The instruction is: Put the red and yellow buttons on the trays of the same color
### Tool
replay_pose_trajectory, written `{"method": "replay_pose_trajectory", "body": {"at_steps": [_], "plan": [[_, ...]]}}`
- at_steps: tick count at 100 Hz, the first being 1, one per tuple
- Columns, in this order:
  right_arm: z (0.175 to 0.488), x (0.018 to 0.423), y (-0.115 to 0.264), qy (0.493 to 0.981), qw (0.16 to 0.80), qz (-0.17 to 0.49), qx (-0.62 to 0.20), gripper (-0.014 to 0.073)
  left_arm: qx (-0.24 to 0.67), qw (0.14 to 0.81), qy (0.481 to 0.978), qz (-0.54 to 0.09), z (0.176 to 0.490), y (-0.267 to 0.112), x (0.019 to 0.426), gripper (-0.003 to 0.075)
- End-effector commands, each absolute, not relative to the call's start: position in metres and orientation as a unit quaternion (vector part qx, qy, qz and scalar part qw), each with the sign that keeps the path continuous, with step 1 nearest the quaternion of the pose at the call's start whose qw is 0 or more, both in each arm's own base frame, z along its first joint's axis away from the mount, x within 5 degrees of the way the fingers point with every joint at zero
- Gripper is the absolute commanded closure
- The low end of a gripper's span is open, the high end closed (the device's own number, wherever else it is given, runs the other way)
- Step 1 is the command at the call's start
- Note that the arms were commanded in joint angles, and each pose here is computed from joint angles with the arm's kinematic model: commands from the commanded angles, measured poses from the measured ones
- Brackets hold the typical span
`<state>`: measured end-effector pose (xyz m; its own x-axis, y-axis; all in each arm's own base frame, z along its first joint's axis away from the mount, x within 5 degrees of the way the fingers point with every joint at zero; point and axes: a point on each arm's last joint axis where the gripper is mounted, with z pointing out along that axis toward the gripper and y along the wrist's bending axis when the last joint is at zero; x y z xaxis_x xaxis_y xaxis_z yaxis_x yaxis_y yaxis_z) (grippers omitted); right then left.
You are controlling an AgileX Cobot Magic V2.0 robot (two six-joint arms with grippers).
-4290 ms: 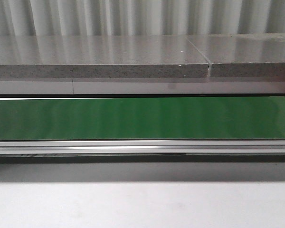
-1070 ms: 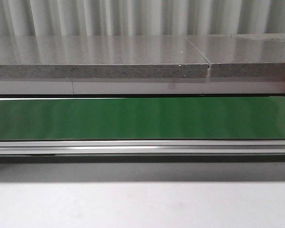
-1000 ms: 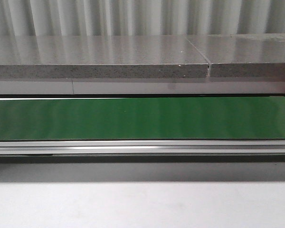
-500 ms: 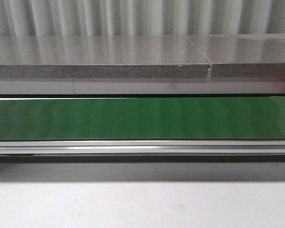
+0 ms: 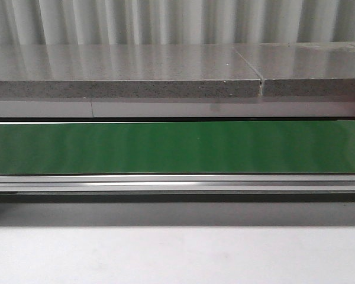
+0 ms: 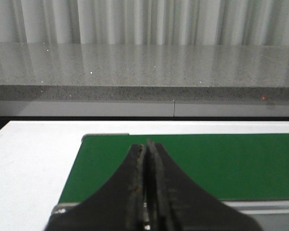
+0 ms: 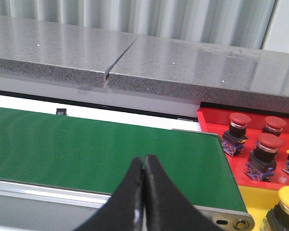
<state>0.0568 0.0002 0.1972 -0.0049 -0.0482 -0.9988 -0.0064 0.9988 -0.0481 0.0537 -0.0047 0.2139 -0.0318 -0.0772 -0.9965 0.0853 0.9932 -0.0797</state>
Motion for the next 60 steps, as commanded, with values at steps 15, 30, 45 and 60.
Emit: {"method": "replay_pose_trajectory", "body": {"at_steps": [15,30,45,60], "plan": [[0.208,0.055,0.000,0.671,0.740,-0.021,-0.025,0.0662,-0.007,0.730,0.679,-0.076,0.205,-0.005,0.054,0.0740],[0.208,0.055,0.000,0.671,0.740,-0.021,-0.025,0.0662,-0.004,0.736,0.672,-0.075,0.201,-0.005,0.055,0.0740],[0.208,0.055,0.000,0.671,0.740,-0.021,-0.025,0.0662,0.003,0.739,0.670,-0.069,0.202,-0.005,0.055,0.0740],[0.208,0.055,0.000,0.671,0.740,-0.021,-0.025,0.0662,0.003,0.739,0.670,-0.069,0.202,-0.005,0.055,0.0740]]}}
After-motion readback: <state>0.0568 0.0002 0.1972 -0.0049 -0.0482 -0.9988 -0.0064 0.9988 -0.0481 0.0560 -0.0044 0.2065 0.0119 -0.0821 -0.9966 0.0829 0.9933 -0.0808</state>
